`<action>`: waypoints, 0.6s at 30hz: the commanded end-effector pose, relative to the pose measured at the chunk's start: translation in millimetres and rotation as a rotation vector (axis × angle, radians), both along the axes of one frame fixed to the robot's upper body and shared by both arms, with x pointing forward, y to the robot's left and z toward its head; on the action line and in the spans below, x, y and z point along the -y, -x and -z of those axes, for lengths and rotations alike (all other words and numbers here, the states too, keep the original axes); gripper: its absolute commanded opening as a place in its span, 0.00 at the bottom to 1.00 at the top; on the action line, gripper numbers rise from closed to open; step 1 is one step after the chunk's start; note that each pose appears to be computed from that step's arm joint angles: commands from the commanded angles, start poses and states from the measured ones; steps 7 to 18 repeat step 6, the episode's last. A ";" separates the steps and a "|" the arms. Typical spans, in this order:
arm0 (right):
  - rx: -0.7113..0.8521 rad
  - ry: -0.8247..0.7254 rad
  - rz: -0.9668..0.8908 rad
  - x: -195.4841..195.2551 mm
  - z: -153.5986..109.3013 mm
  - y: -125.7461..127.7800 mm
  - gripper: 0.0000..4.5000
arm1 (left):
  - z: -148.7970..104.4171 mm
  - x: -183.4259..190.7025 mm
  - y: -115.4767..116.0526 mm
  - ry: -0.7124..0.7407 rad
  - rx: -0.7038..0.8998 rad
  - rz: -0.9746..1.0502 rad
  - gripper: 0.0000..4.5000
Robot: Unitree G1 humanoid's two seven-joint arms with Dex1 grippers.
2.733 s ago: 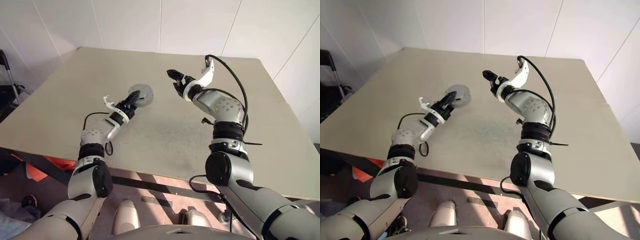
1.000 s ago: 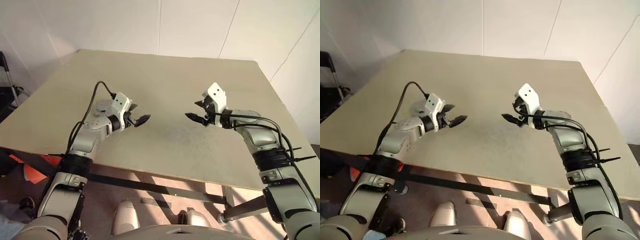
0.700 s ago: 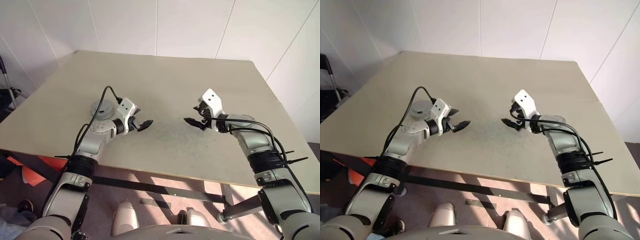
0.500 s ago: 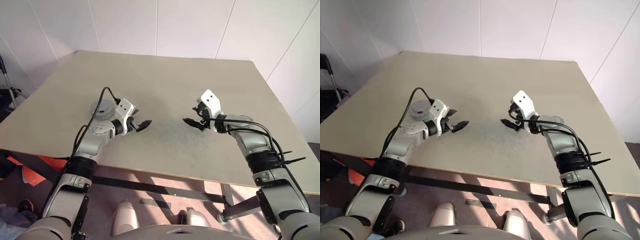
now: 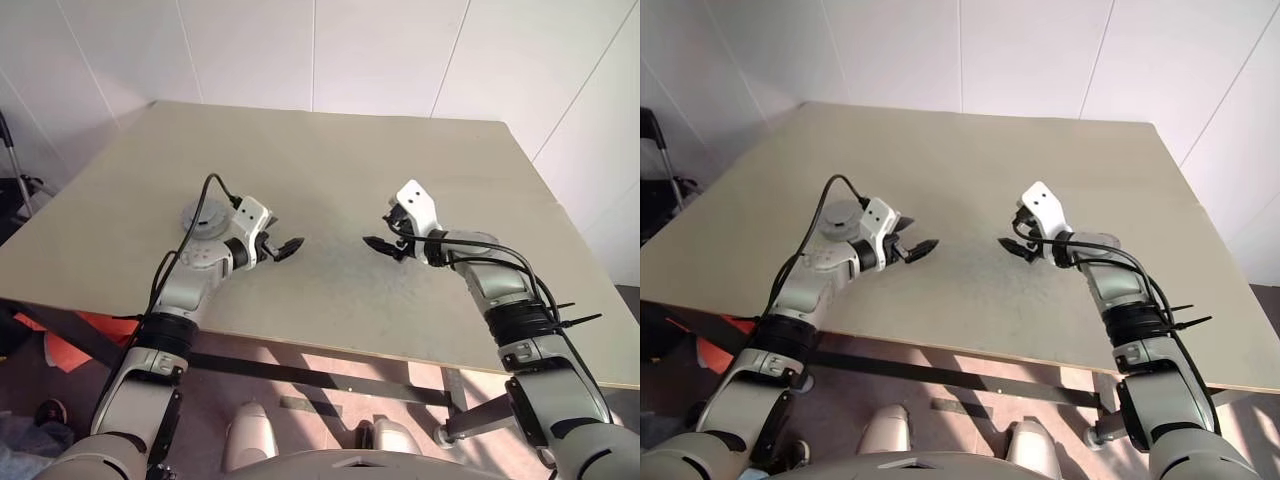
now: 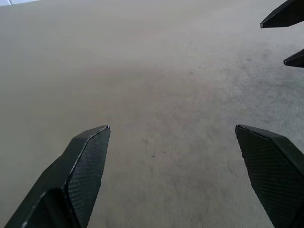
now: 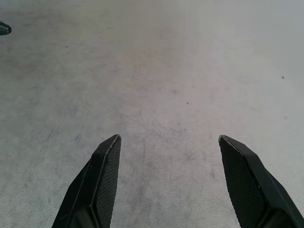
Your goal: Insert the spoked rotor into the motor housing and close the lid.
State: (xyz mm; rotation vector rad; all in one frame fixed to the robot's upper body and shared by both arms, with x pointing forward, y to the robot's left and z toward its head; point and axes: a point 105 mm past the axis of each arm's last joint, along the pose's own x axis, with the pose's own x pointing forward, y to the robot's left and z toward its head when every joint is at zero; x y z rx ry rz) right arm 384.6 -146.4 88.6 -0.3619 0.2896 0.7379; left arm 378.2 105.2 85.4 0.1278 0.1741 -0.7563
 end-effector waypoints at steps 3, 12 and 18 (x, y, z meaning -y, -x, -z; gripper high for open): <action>0.066 -0.013 0.021 3.9 -16.7 -5.1 0.82 | -19.1 4.5 -1.5 0.049 0.060 0.000 0.99; 0.063 -0.010 0.001 -1.1 -15.8 -4.0 0.82 | -22.5 2.4 -2.9 0.061 0.067 -0.010 0.99; 0.063 -0.010 0.001 -1.1 -15.8 -4.0 0.82 | -22.5 2.4 -2.9 0.061 0.067 -0.010 0.99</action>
